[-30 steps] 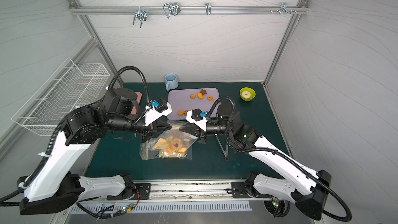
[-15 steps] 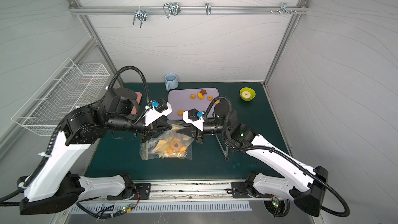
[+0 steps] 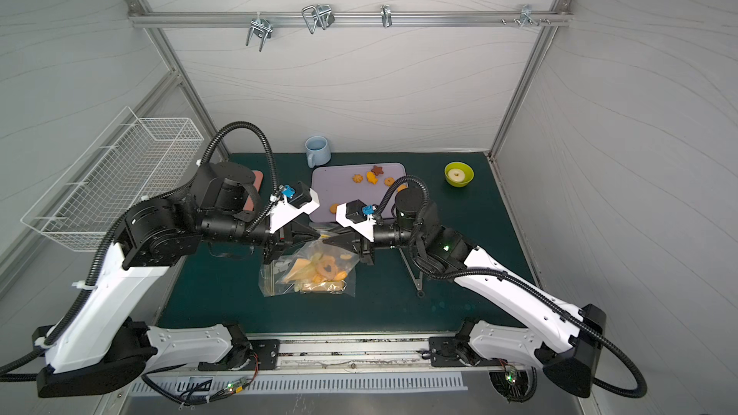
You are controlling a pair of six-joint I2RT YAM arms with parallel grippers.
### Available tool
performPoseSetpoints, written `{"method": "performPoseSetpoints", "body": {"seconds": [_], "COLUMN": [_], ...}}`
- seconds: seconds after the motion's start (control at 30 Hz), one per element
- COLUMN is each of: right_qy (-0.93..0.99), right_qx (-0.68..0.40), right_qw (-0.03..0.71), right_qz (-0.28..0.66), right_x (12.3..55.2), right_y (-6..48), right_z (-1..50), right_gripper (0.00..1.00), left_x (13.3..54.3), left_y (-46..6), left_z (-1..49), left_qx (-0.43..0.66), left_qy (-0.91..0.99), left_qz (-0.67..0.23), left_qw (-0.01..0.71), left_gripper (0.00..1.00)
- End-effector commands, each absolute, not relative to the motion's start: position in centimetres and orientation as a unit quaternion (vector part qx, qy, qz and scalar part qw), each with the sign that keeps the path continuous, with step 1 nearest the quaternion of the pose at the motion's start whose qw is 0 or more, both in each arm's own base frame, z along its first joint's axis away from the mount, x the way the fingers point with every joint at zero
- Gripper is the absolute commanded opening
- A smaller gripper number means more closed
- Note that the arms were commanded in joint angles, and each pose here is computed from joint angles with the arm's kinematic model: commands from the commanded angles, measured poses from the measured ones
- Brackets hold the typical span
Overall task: Put the cookies into a resealable bag to prevent moisture
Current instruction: Close the ziploc bag.
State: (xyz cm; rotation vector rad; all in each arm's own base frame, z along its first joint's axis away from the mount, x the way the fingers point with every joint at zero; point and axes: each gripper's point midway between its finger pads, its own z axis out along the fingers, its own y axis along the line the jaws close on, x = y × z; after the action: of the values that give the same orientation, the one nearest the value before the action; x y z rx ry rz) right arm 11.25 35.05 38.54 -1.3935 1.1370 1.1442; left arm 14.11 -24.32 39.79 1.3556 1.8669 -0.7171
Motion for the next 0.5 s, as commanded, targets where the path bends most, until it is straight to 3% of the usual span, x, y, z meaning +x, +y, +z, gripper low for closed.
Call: {"method": "performPoseSetpoints", "body": {"seconds": [0.0,0.07,0.1,0.13,0.17,0.23,0.27,0.3,0.33,0.37,0.4,0.43,0.47], "right_qy": [0.445,0.441,0.441,0.441,0.441,0.439,0.439,0.437,0.437,0.439,0.441,0.443,0.447], "right_qx": [-0.578,-0.578,-0.577,-0.577,-0.577,-0.580,-0.580,-0.579,-0.577,-0.575,-0.574,-0.574,-0.575], "right_qw": [0.493,0.495,0.496,0.496,0.494,0.490,0.491,0.494,0.496,0.499,0.500,0.500,0.498], "right_qz": [0.474,0.476,0.476,0.477,0.478,0.479,0.480,0.480,0.479,0.477,0.476,0.473,0.471], "right_x": [10.81,10.74,10.75,10.73,10.66,10.53,10.53,10.52,10.55,10.58,10.57,10.62,10.61], "right_y": [35.38,35.45,35.47,35.52,35.55,35.62,35.64,35.59,35.52,35.40,35.25,35.17,35.07], "right_z": [39.96,40.07,40.10,40.15,40.19,40.22,40.22,40.28,40.20,40.20,40.15,40.05,39.95], "right_gripper": [0.00,0.34,0.28,0.07,0.00,0.00,0.28,0.47,0.47,0.45,0.28,0.00,0.00], "left_x": [14.12,14.11,14.14,14.11,14.11,14.16,14.18,14.19,14.27,14.28,14.32,14.30,14.32], "left_y": [-24.87,-24.86,-24.87,-24.89,-24.87,-24.91,-24.92,-24.85,-24.81,-24.74,-24.68,-24.66,-24.62], "left_z": [41.13,41.08,41.08,41.05,41.02,40.85,40.87,40.89,40.77,40.77,40.74,40.64,40.64], "left_qx": [0.529,0.529,0.529,0.529,0.528,0.528,0.528,0.528,0.528,0.528,0.527,0.528,0.528], "left_qy": [0.703,0.703,0.703,0.702,0.703,0.704,0.704,0.704,0.706,0.706,0.706,0.707,0.707], "left_qz": [-0.289,-0.289,-0.289,-0.290,-0.290,-0.289,-0.289,-0.288,-0.285,-0.284,-0.281,-0.281,-0.280], "left_qw": [0.377,0.377,0.378,0.378,0.378,0.375,0.376,0.377,0.377,0.378,0.379,0.378,0.378], "left_gripper": [0.00,0.00,0.00,0.00,0.00,0.00,0.00,0.00,0.00,0.00,0.00,0.00,0.00]}}
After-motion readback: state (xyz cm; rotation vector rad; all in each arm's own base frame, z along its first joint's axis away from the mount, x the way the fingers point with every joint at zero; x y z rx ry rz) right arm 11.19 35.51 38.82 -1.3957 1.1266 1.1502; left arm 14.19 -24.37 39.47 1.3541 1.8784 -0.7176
